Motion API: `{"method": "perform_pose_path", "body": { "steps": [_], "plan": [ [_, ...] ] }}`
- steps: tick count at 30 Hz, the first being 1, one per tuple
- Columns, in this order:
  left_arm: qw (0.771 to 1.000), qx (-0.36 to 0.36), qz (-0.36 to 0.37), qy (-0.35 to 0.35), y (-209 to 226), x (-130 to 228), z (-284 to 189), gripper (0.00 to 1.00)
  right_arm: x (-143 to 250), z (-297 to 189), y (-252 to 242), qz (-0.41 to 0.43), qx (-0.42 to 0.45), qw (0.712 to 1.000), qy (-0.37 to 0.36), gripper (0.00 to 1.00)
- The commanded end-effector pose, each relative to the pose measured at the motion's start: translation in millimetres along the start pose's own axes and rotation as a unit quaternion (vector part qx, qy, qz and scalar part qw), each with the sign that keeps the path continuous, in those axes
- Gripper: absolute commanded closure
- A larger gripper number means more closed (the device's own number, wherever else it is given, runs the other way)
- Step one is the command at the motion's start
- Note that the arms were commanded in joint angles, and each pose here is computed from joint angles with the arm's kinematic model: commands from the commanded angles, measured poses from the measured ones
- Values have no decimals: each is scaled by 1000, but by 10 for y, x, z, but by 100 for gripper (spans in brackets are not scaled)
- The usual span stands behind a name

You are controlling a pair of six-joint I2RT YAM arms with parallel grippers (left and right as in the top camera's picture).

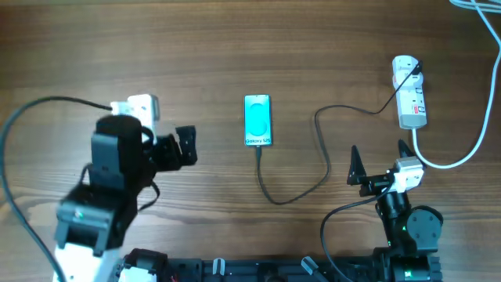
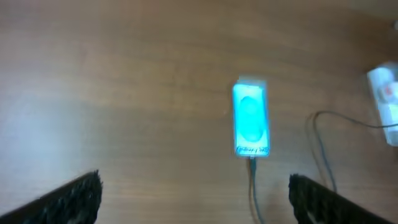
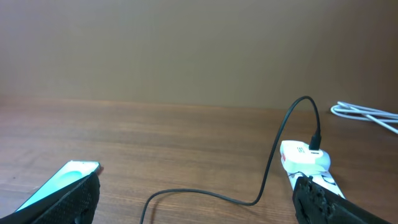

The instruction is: Plug charger to phone and switch on socket

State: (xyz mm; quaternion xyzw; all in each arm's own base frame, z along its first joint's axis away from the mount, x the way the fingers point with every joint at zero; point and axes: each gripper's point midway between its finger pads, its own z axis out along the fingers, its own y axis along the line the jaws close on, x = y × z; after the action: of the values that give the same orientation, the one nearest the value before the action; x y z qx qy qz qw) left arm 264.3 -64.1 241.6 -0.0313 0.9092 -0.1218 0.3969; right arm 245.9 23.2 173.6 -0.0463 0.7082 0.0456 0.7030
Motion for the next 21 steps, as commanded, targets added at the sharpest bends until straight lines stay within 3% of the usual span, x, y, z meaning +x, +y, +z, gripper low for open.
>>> {"method": "perform_pose_path", "body": {
  "steps": [1,11,21],
  "plan": [
    [994,59,82,-51,-99,180,100,0,-25,-5,-17,3,6,1000,-6,0],
    [984,58,73,-153,115,388,168,0,-25,-5,-17,4,6,1000,-6,0],
    [975,49,7,-216,332,491,149,0,-25,-5,-17,4,6,1000,-6,0]
  ]
}}
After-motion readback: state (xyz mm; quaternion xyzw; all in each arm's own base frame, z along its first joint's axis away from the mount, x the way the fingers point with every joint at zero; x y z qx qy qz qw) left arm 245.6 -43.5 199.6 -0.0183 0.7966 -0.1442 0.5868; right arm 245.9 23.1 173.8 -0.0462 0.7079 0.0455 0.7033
